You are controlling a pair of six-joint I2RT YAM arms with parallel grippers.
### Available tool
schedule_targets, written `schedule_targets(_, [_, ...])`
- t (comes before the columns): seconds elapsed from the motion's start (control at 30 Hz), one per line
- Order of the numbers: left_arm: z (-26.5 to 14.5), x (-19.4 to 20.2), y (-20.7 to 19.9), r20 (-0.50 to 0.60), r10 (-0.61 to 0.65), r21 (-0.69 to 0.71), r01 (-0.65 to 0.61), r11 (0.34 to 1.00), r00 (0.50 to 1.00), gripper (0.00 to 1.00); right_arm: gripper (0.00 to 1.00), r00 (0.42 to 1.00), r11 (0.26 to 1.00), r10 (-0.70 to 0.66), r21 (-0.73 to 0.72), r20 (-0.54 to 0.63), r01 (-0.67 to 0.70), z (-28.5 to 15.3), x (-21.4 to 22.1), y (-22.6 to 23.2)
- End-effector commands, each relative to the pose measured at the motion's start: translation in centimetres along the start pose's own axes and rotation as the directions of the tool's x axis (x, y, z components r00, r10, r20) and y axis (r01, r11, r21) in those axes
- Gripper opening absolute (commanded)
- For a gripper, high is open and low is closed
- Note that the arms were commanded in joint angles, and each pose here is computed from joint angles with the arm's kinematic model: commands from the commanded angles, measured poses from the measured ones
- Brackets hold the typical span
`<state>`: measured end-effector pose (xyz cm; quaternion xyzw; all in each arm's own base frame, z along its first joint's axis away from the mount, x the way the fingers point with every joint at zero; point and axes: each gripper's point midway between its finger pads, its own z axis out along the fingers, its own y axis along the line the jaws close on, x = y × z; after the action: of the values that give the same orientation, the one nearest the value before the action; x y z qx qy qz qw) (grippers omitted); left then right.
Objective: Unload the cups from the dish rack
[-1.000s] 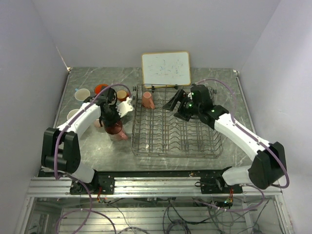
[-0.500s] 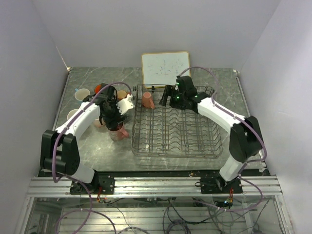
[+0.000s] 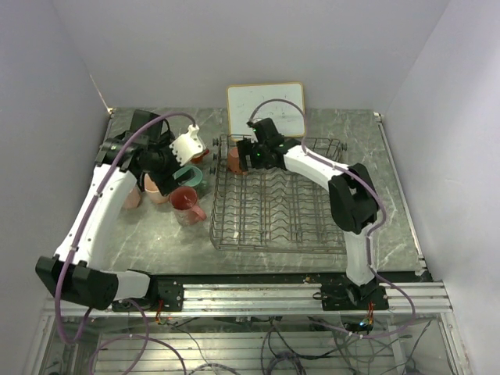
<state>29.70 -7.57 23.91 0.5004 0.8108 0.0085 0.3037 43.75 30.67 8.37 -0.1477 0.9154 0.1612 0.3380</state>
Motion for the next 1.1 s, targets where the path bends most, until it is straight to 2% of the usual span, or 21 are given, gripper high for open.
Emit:
schedule_targets(0.0, [-2.3, 1.8, -2.4, -0.043, -0.070, 0.018, 0.071, 0.997, 0.997, 0.99, 0.80, 0.987, 0.986, -0.156, 0.047, -0.025, 0.157, 2.2, 0.4, 0.8])
schedule_targets(0.23, [-3.9, 2.3, -3.0, -0.018, -0.071, -0.022, 0.071, 0.997, 0.997, 0.99, 0.70, 0.976, 0.971, -0.206, 0.110, -0.065, 0.212, 4.9, 0.9, 0.7])
schedule_targets(0.43, [-4.7, 2.4, -3.9, 0.006, -0.076, -0.013, 0.076, 0.997, 0.997, 0.99, 0.53, 0.969, 0.960, -0.238, 0.134, -0.067, 0.245, 5.4, 0.8, 0.8])
schedule_targets(0.67, [-5.4, 3.0, -4.2, -0.001, -0.056, -0.026, 0.056, 0.998, 0.998, 0.99, 0.31, 0.963, 0.953, -0.265, 0.140, -0.046, 0.269, 4.5, 0.5, 1.8])
schedule_targets(0.9, [-6.0, 2.8, -4.0, 0.020, -0.044, -0.052, 0.045, 0.998, 0.999, 0.99, 0.05, 0.969, 0.961, -0.245, 0.129, -0.018, 0.245, 2.8, -0.4, 2.5])
schedule_targets(0.97, [-6.2, 2.6, -3.8, 0.033, -0.035, -0.063, 0.037, 0.997, 0.999, 0.99, 0.01, 0.972, 0.965, -0.235, 0.119, 0.007, 0.233, 1.9, -1.2, 2.9])
schedule_targets(1.07, [-6.5, 2.2, -3.5, 0.062, -0.001, -0.089, 0.006, 0.996, 0.998, 0.99, 0.00, 0.976, 0.972, -0.213, 0.108, 0.044, 0.207, 0.0, -2.5, 3.4])
